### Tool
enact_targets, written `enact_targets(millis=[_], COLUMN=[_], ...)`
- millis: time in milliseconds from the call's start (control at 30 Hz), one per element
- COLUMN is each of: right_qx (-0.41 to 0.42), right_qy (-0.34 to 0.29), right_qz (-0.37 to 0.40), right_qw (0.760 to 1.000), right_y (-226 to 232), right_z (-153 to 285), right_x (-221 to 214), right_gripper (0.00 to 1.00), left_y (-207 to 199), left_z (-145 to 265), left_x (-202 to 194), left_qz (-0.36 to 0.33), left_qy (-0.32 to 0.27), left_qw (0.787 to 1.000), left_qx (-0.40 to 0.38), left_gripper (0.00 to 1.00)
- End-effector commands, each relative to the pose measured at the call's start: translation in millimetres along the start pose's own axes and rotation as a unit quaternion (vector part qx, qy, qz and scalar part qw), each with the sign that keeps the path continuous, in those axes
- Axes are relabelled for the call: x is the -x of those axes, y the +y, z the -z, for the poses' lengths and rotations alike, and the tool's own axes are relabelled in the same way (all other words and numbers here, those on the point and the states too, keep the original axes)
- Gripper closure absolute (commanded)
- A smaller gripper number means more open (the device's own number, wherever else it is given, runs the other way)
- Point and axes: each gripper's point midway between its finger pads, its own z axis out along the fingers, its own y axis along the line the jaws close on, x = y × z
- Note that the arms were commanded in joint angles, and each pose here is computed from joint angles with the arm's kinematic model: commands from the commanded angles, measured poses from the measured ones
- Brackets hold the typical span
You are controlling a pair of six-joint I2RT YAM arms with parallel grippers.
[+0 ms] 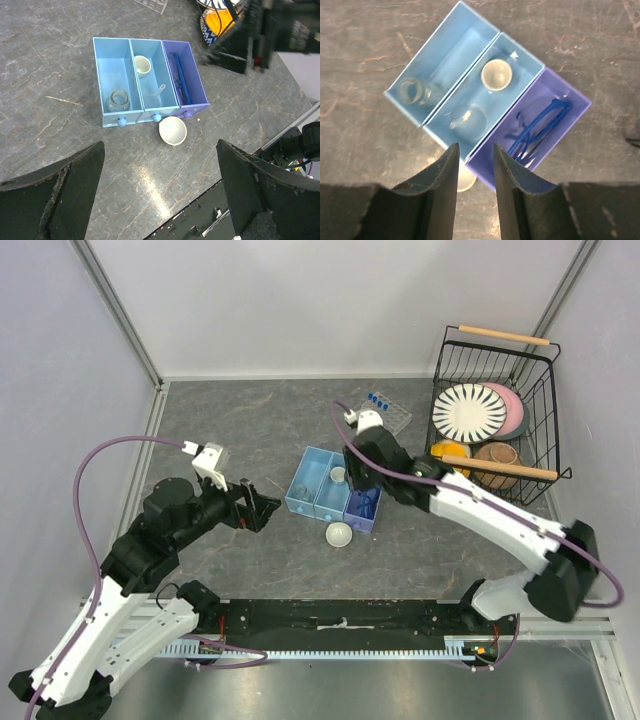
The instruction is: Organize the chemistry lab equipment
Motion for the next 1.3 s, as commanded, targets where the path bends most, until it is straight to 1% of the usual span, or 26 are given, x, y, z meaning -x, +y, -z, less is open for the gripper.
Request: enact_targets(millis=[0,33,67,100,133,200,233,300,367,533,633,733,767,900,1100,1267], right_qx=[0.024,0.049,0.056,0.074,0.072,0.078,0.066,0.065,0.058,0.052,0.045,0.046,0.036,0.043,0.052,0.04], right_qy=[-0.004,-0.017,-0.011,-0.02,-0.012,-0.017,-0.013,-0.016,-0.013,-0.015,-0.021,-0.028,-0.025,-0.027,-0.035,-0.041], right_qz=[-0.048,-0.081,-0.09,-0.104,-0.129,-0.153,-0.161,-0.196,-0.226,-0.273,-0.298,-0.313,-0.312,-0.321,-0.322,-0.32], right_qw=[0.999,0.995,0.994,0.992,0.989,0.985,0.985,0.978,0.972,0.961,0.953,0.948,0.949,0.946,0.945,0.946], right_y=[2.2,8.6,8.4,13.4,12.3,13.4,7.6,6.8,3.2,1.1,1.6,8.3,6.9,18.1,32.6,30.8], right_z=[27.1,41.8,39.5,50.0,47.4,52.7,47.8,48.4,40.1,18.7,5.1,-5.2,-11.0,-20.6,-24.3,-28.3], right_x=[-33.1,-32.0,-48.4,-50.3,-65.0,-73.1,-86.4,-95.2,-112.0,-142.4,-153.5,-159.7,-165.9,-167.4,-166.4,-167.4], right_gripper=[0.59,0.58,0.56,0.56,0.55,0.54,0.54,0.53,0.52,0.51,0.51,0.51,0.5,0.51,0.51,0.51], left_y=[-6.5,-6.7,-5.8,-5.9,-6.5,-8.2,-8.3,-8.7,-7.5,-3.9,-0.8,-1.8,-2.9,-1.9,0.9,0.3], left_z=[-5.8,-6.5,-8.4,-9.0,-9.1,-10.5,-10.4,-9.8,-9.5,-7.8,-7.1,-5.4,-4.9,-4.0,-5.0,-4.2], left_x=[4.4,4.2,1.1,0.9,2.0,-0.5,-0.1,-2.2,-4.4,-11.9,-18.9,-22.6,-24.2,-29.9,-36.9,-35.9], left_qz=[0.005,0.005,0.007,0.009,0.011,0.017,0.017,0.023,0.024,0.034,0.039,0.046,0.048,0.05,0.051,0.05], left_qy=[-0.011,-0.011,-0.006,-0.007,-0.01,-0.007,-0.008,-0.008,-0.008,-0.003,0.004,0.006,0.008,0.012,0.021,0.019], left_qw=[1.0,1.0,1.0,1.0,1.0,1.0,0.999,0.999,0.999,0.999,0.999,0.999,0.999,0.998,0.998,0.998], left_qx=[-0.018,-0.019,-0.018,-0.018,-0.019,-0.025,-0.025,-0.027,-0.025,-0.019,-0.013,-0.018,-0.021,-0.021,-0.018,-0.019], left_gripper=[0.0,0.0,0.0,0.0,0.0,0.0,0.0,0.0,0.0,0.0,0.0,0.0,0.0,0.0,0.0,0.0])
